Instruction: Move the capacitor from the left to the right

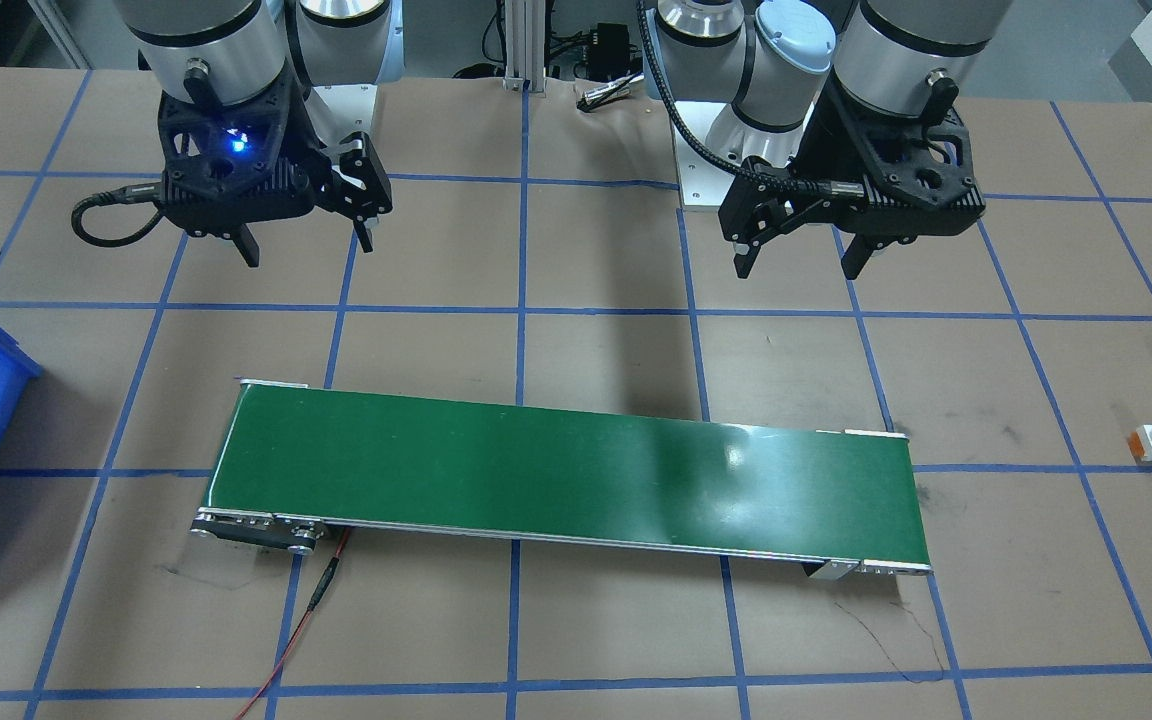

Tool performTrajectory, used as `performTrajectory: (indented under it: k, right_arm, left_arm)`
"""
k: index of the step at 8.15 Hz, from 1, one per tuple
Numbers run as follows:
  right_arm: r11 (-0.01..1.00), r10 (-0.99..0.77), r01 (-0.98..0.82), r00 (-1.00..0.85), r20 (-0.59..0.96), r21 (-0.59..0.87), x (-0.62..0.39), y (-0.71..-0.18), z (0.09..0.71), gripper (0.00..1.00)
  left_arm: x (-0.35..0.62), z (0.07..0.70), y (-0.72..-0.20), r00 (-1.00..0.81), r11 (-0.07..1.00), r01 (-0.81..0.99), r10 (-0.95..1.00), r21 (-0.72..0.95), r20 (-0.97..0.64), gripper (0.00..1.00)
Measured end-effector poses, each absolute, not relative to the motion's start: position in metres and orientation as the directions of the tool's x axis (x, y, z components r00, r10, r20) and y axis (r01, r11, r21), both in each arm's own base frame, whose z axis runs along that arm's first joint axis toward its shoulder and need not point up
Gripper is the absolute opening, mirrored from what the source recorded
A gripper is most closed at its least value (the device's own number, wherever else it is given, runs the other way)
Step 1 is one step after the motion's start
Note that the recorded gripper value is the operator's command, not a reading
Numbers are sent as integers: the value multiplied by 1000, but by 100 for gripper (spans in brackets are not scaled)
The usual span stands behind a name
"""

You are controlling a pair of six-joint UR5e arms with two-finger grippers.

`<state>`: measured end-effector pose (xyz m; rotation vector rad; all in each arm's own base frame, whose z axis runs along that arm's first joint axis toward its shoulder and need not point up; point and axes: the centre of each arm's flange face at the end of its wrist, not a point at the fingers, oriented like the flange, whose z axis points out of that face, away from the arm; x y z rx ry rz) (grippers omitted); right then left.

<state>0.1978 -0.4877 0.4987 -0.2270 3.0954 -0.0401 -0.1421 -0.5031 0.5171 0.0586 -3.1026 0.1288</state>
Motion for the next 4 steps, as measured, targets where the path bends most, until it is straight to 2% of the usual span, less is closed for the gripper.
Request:
performTrajectory:
  k: [4]
  right_arm:
    - [990,-142,-141,-989,-35,-27,200,-489,497,100]
  left_arm:
    - [-142,517,-503,-999,996,-39,-36,-82,37,100]
